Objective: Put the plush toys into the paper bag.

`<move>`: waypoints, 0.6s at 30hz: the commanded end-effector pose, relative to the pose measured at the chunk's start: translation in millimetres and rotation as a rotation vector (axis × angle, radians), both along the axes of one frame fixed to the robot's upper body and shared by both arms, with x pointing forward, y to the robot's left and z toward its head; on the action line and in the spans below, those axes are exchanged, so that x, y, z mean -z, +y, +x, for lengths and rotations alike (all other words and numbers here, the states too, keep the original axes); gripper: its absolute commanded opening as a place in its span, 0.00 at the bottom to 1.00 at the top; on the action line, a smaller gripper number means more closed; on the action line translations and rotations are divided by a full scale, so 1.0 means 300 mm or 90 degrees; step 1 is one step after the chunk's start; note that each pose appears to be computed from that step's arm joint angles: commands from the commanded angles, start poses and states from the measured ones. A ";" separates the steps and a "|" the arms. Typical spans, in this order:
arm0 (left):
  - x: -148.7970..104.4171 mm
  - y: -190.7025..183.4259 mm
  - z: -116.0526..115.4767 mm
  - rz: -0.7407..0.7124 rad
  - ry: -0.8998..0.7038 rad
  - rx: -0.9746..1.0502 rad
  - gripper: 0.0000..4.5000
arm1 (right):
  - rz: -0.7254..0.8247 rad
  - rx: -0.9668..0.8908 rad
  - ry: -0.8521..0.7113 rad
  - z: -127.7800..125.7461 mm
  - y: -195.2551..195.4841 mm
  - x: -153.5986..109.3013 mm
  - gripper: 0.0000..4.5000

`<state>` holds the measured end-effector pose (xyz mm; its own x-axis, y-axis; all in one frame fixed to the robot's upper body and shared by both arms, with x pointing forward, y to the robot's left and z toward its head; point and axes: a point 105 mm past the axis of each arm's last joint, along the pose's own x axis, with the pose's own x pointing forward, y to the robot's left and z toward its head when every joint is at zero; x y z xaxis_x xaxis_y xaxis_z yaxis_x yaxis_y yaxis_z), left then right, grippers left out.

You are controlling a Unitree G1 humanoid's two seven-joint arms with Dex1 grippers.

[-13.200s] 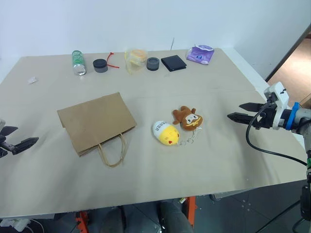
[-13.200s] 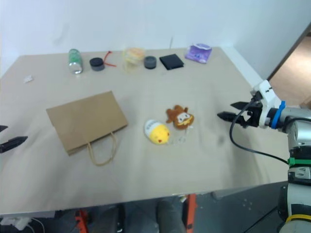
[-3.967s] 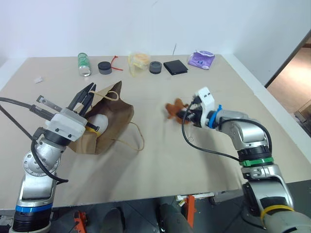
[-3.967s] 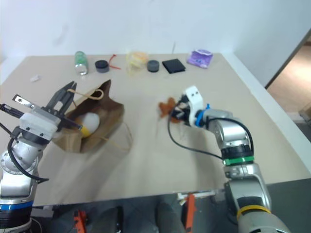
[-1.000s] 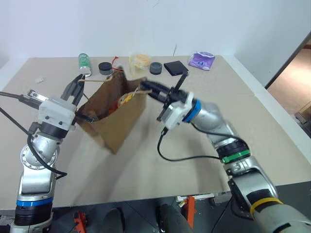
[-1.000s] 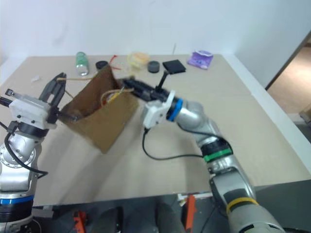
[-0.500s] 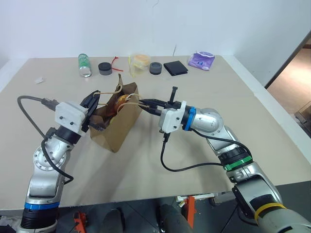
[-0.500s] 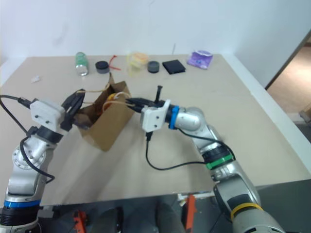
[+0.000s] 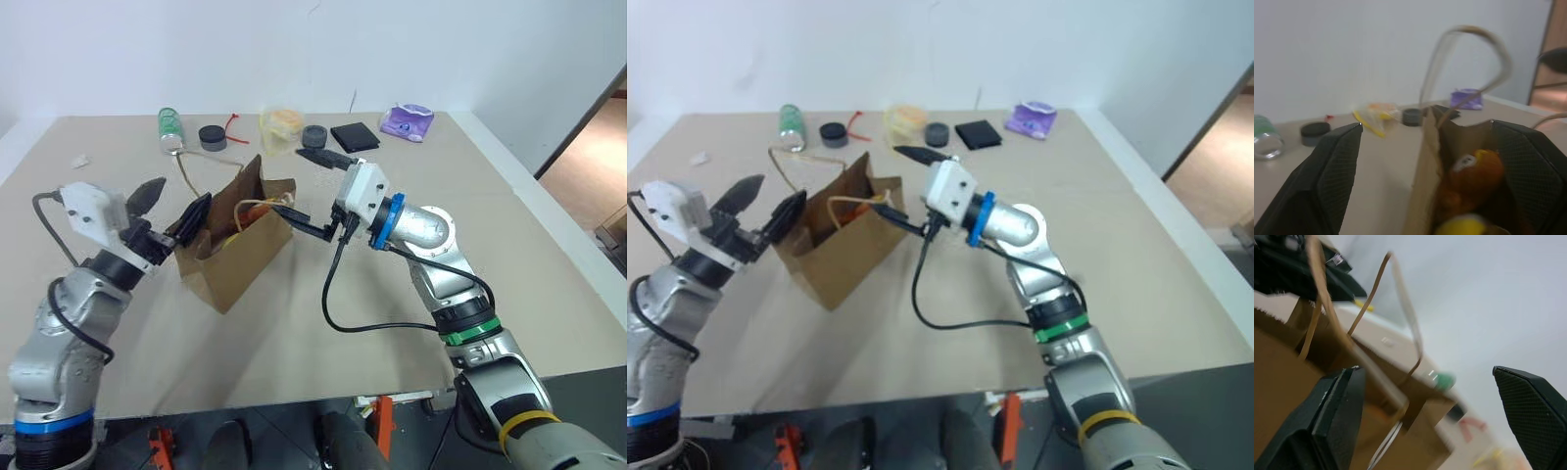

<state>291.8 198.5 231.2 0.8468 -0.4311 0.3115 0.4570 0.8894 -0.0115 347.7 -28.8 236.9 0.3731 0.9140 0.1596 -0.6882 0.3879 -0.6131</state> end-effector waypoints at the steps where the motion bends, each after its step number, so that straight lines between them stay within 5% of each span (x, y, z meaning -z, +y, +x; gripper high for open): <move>1: -0.011 -0.018 -0.073 0.001 0.031 0.066 0.99 | 0.006 -0.022 0.110 -0.016 -0.006 0.042 1.00; 7: 0.045 0.037 -0.143 0.059 0.094 0.081 1.00 | 0.008 -0.041 0.310 -0.044 0.026 0.162 0.95; 12: 0.128 0.083 -0.159 0.145 0.129 0.069 1.00 | 0.035 -0.144 0.378 -0.139 0.125 0.121 0.53; 18: 0.164 0.063 -0.136 0.183 0.118 0.079 1.00 | 0.048 -0.146 0.394 -0.120 0.235 0.089 0.01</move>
<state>249.1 219.6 177.0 0.8174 -0.5760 -0.0083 0.5742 0.8135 0.0923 309.9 35.5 207.4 0.2111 0.9763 0.0484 -0.9760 0.2132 -0.0432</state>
